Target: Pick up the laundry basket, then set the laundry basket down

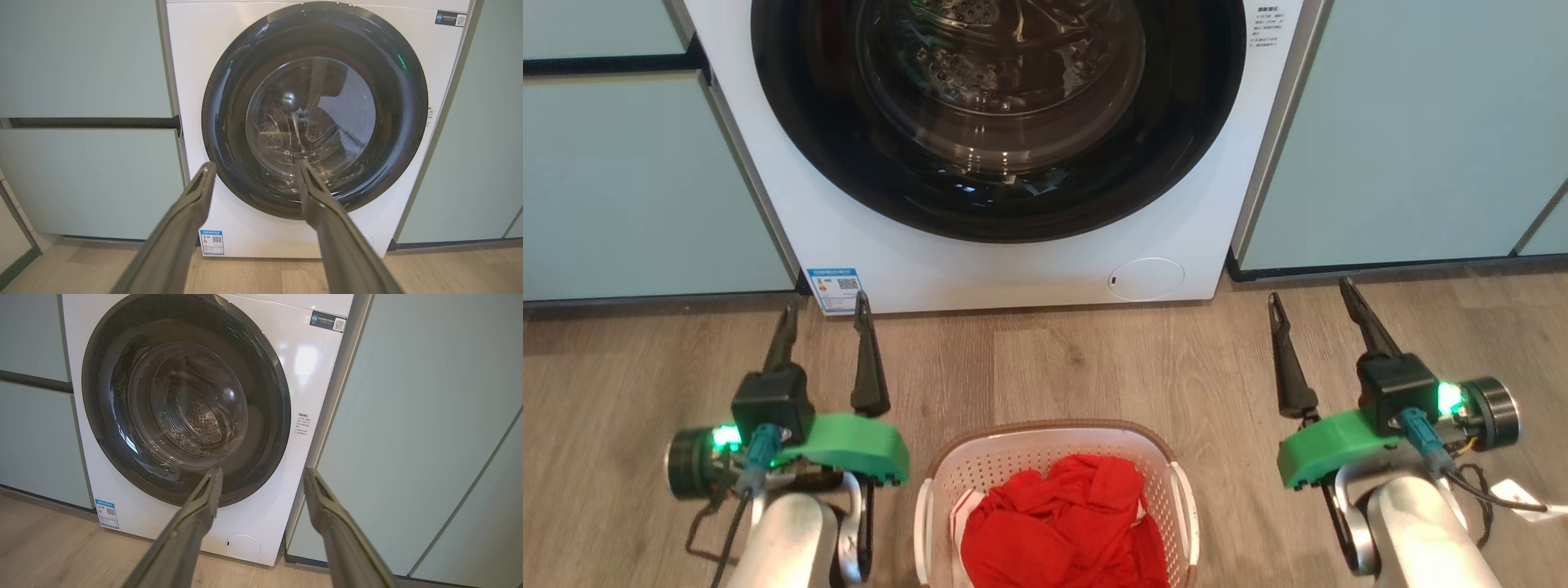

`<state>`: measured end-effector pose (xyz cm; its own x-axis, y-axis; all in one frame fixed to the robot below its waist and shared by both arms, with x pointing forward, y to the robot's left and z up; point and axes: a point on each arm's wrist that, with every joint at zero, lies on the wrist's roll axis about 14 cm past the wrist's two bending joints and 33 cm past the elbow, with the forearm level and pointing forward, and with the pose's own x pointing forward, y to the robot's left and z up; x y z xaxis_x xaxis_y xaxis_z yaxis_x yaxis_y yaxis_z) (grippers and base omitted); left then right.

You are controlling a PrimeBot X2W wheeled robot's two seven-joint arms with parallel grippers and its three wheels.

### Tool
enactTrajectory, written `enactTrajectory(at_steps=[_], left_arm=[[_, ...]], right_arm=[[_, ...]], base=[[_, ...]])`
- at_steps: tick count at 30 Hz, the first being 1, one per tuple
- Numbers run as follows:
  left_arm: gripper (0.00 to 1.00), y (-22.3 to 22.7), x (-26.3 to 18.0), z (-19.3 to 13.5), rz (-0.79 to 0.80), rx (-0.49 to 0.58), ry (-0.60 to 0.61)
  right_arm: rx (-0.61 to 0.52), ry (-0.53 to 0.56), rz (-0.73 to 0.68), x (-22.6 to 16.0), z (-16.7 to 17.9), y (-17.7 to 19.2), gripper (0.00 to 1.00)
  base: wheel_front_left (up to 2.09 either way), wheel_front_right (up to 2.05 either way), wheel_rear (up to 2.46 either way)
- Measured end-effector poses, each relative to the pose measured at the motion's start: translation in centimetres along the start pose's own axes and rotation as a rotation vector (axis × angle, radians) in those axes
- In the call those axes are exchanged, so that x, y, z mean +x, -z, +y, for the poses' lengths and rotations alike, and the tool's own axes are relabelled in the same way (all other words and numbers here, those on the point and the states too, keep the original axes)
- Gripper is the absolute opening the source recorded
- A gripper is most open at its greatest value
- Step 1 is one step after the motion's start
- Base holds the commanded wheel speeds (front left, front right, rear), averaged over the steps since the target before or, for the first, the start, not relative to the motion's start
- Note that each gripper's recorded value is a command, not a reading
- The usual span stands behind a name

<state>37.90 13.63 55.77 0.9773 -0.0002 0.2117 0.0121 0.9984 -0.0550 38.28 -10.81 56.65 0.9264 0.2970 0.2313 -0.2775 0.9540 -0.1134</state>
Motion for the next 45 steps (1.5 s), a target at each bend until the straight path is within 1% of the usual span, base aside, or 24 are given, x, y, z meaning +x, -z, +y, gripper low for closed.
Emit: enactTrajectory(at_steps=[3,8,14,17,27,34,39,45], left_arm=[[1.0,1.3,-0.6,-0.2,0.045,-0.025,0.002],[1.0,4.8,-1.8,-0.6,0.159,-0.04,0.024],[1.0,8.0,-3.1,-1.0,0.273,-0.081,0.045],[1.0,8.7,-3.4,-0.9,0.297,-0.086,0.04],[1.0,8.9,-3.4,-0.8,0.306,-0.099,0.038],[1.0,11.2,-4.2,-0.4,0.386,-0.102,0.019],[1.0,14.8,-5.0,0.0,0.509,-0.071,0.021],[1.0,18.7,-3.5,-0.2,0.633,-0.046,0.053]], right_arm=[[0.006,0.006,0.018,-0.3,0.0,0.6,1.0],[0.024,0.029,0.08,-1.2,-0.5,2.5,1.0],[0.052,0.035,0.158,-2.0,-0.3,4.9,1.0],[0.054,0.035,0.168,-2.1,-0.3,5.2,1.0],[0.063,0.032,0.172,-2.0,-0.1,5.4,1.0],[0.095,0.007,0.213,-2.1,0.9,6.8,1.0],[0.133,-0.044,0.324,-2.7,2.8,10.3,1.0],[0.156,-0.081,0.397,0.1,3.1,13.4,1.0]], base=[[0.0,0.0,0.0],[0.0,0.0,0.0],[0.0,0.0,0.0],[0.0,0.0,0.0],[0.0,0.0,0.0],[0.0,0.0,0.0],[0.0,0.0,0.0],[0.0,0.0,0.0]])
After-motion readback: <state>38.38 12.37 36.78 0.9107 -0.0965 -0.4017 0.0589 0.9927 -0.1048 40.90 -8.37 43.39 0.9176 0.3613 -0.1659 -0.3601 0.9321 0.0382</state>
